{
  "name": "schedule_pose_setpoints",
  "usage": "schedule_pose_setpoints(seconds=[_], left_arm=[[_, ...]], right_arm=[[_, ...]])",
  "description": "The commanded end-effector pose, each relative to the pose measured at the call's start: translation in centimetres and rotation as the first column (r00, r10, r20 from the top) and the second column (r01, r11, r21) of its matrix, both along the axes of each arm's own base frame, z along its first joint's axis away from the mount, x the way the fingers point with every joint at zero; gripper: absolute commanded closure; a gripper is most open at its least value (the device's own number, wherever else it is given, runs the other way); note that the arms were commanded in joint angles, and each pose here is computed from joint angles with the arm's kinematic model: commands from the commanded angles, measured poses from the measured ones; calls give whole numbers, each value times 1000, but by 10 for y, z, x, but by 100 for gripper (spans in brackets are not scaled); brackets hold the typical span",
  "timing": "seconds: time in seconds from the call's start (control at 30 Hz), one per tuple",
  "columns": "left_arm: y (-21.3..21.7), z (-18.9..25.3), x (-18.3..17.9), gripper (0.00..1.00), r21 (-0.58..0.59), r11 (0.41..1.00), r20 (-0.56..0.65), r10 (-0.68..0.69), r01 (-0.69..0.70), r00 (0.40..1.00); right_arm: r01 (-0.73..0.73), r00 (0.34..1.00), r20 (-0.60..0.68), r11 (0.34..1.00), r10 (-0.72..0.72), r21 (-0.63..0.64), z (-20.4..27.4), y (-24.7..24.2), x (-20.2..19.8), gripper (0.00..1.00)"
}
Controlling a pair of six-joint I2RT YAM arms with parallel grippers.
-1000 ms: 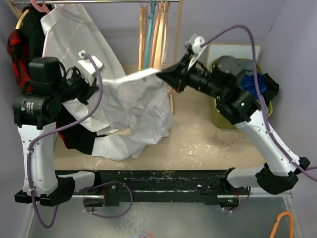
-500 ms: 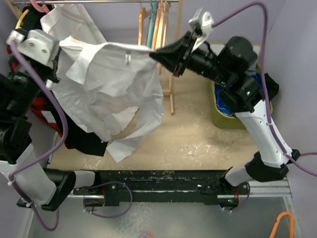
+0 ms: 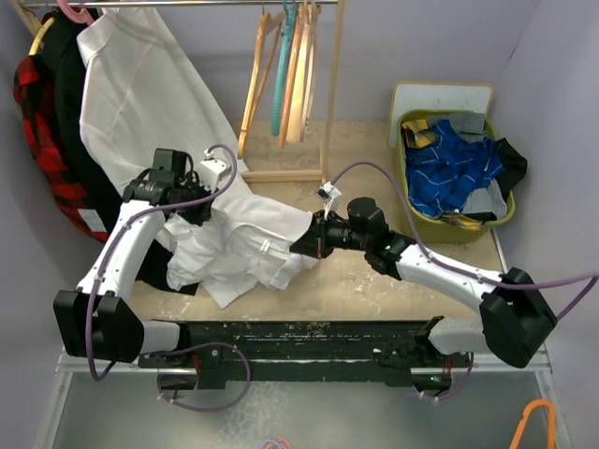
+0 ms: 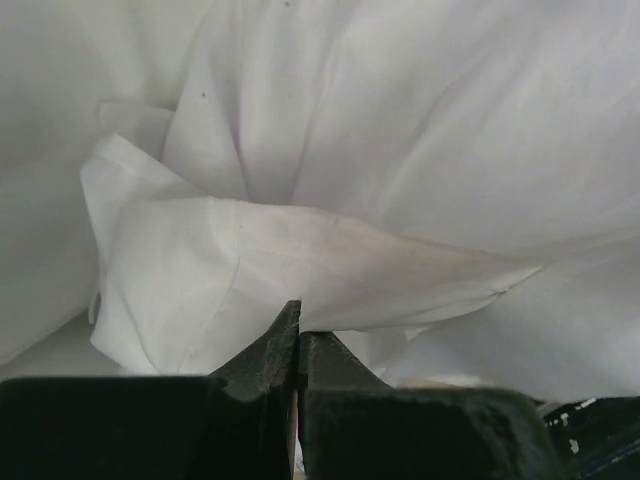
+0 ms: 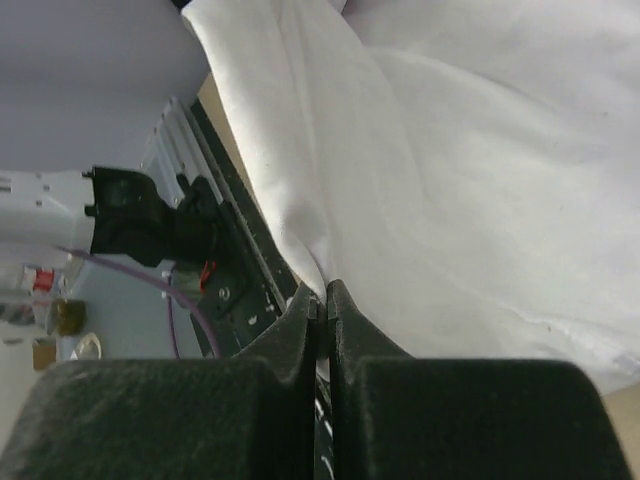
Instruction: Place the shirt on the hanger
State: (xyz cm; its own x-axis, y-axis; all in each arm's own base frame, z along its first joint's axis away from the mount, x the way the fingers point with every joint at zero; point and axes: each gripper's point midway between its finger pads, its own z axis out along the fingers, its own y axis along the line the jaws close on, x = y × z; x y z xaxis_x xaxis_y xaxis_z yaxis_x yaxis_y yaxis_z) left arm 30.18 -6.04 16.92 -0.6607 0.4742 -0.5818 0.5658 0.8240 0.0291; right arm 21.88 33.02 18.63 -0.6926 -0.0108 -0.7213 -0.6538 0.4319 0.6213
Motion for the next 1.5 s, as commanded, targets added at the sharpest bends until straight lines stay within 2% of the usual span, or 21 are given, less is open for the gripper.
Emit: schedule_pose_setpoints(seconds=[0.0,0.2,0.33,0.43,0.5,0.57,0.6,0.63,0.67,0.7,0.73,0.8,0.93,1.03,1.17,1.23,1.33,1.4,1.47], left_arm=[[1,28,45,100,-19,999,210,44,-41,977],[6,7,86,100,13,995,162,100,-104,982],[5,-2,110,100,18,992,133,119,-122,984],[-2,1,120,100,-12,992,89,124,-123,988],[-7,6,120,100,-33,992,49,121,-119,991],[-13,11,114,96,-60,993,13,101,-100,995],[-15,13,110,89,-65,993,-3,96,-96,995],[-17,15,103,73,-76,993,-27,87,-89,996],[-16,16,96,38,-72,993,-54,94,-98,994],[-14,21,90,10,-70,991,-60,106,-110,993],[-12,25,84,1,-66,991,-65,115,-119,991],[-6,39,74,1,-52,989,-31,137,-138,990],[8,83,57,1,-27,986,104,169,-167,980],[17,106,45,1,-29,976,194,216,-215,957],[19,122,28,1,-103,956,253,292,-274,922],[24,124,25,1,-128,936,264,352,-329,898],[35,120,24,1,-124,907,272,420,-402,866],[43,116,25,1,-107,890,280,455,-443,845],[48,114,26,0,-96,878,294,475,-468,830]], right_arm=[[150,977,109,953,-184,263,74,7,36,100],[389,895,125,886,-428,252,75,-15,111,100],[425,888,98,883,-449,199,58,-14,148,100],[382,914,75,909,-398,169,43,-5,155,100],[351,925,82,918,-371,184,48,-3,152,92],[360,914,117,910,-389,208,65,-9,149,78],[373,906,127,905,-403,204,67,-15,147,66],[386,900,135,901,-415,196,69,-20,144,53],[397,896,141,900,-422,178,68,-26,142,45],[401,895,143,903,-422,156,66,-31,137,37],[405,895,144,905,-422,131,63,-35,132,21],[414,894,155,907,-420,73,60,-47,122,2],[491,854,213,871,-475,-21,56,-85,100,0],[593,773,287,805,-565,-10,81,-123,86,0],[694,642,381,715,-666,80,153,-167,69,3],[712,598,421,694,-681,111,205,-179,63,10],[738,527,468,655,-710,163,272,-193,62,12],[722,521,484,665,-703,189,304,-189,65,13],[694,547,485,694,-682,194,327,-176,71,13]])
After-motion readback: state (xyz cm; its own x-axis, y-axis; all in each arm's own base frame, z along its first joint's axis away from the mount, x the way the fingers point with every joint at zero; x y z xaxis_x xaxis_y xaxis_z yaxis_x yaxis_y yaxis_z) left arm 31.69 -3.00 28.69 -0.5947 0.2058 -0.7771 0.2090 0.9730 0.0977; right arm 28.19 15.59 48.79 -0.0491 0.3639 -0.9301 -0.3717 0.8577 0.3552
